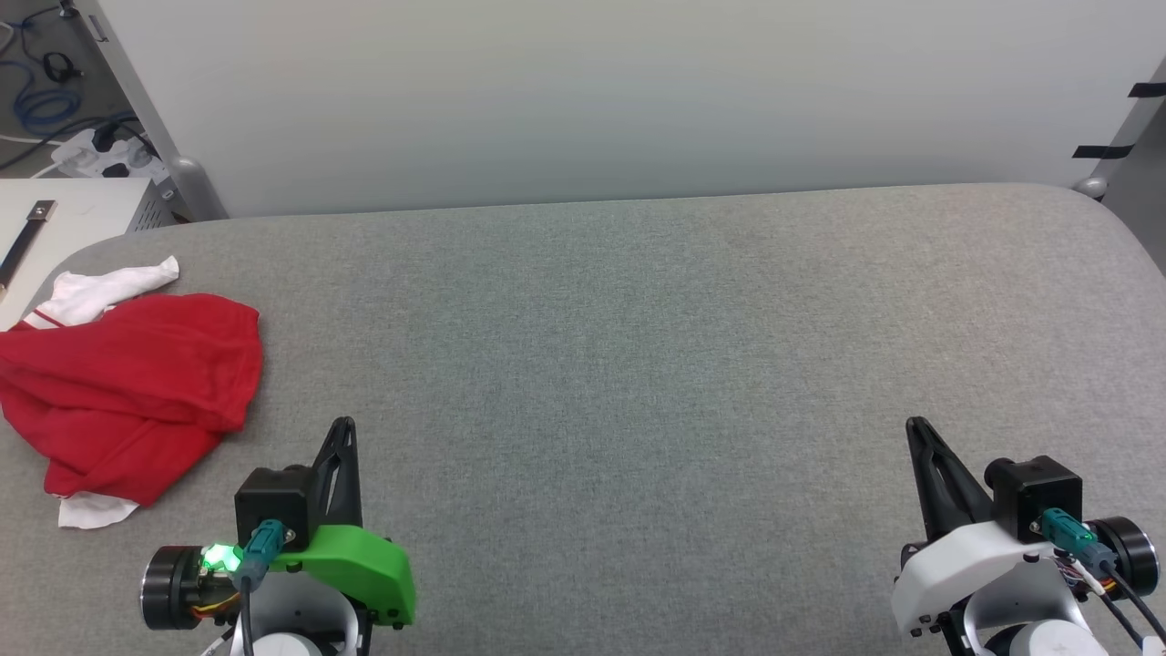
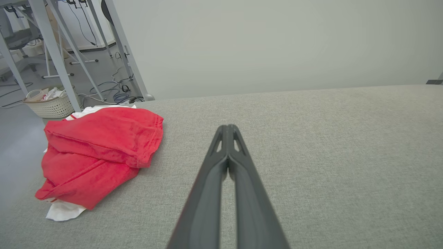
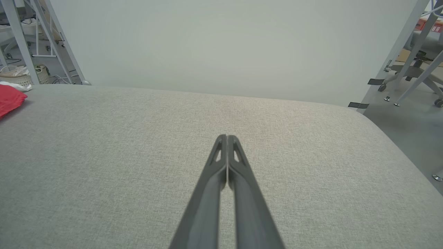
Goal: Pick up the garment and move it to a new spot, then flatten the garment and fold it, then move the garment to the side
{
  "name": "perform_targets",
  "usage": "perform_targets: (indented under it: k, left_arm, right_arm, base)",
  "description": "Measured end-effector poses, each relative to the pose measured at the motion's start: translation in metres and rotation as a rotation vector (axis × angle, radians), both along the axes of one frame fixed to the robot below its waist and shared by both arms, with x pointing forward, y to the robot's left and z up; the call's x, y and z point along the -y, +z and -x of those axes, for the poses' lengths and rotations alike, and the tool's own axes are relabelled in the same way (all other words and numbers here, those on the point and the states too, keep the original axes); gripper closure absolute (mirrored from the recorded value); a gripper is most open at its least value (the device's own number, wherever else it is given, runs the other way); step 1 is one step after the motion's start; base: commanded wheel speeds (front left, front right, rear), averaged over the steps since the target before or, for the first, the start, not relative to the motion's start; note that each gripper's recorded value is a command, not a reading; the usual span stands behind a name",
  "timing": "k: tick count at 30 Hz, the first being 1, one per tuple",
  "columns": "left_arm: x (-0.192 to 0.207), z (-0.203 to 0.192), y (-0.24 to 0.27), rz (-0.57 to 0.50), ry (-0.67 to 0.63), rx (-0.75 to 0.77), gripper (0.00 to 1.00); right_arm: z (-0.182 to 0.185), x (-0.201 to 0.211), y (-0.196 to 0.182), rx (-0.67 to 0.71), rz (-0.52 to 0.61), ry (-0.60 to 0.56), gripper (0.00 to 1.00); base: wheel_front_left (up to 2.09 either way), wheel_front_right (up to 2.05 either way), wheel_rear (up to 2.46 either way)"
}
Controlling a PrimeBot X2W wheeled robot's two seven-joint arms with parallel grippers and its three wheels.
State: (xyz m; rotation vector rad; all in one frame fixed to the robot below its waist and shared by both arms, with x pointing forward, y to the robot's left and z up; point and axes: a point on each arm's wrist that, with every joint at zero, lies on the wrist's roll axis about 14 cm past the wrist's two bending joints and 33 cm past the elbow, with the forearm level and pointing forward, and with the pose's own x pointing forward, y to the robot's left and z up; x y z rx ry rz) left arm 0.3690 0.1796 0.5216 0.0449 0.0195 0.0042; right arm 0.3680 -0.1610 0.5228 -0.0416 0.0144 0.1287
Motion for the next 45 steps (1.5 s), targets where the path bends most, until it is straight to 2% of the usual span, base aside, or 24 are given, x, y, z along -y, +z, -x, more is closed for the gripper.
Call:
perform_targets:
  k: [25,26,45]
  left_arm:
    - [0.0,0.0,0.0,0.0,0.0,0.0,1.0]
    - [-0.0001,0.0001,-0.0002,0.0,0.0,-0.001,0.0]
    - [0.0014,-0.0008,0.0014,0.001,0.006,0.018,0.0]
  right_arm:
    - [0.0,-0.0001,0.0,0.0,0.0,0.0,1.0]
    - [0.0001,0.0001,-0.0001,0.0,0.0,0.0,0.0]
    - [-0.001,0.0067,0.004,0.023,-0.023,-0.019,0.0]
  base:
    - [0.0,0.0,0.0]
    - [0.0,0.0,0.0]
    - [0.0,0.0,0.0]
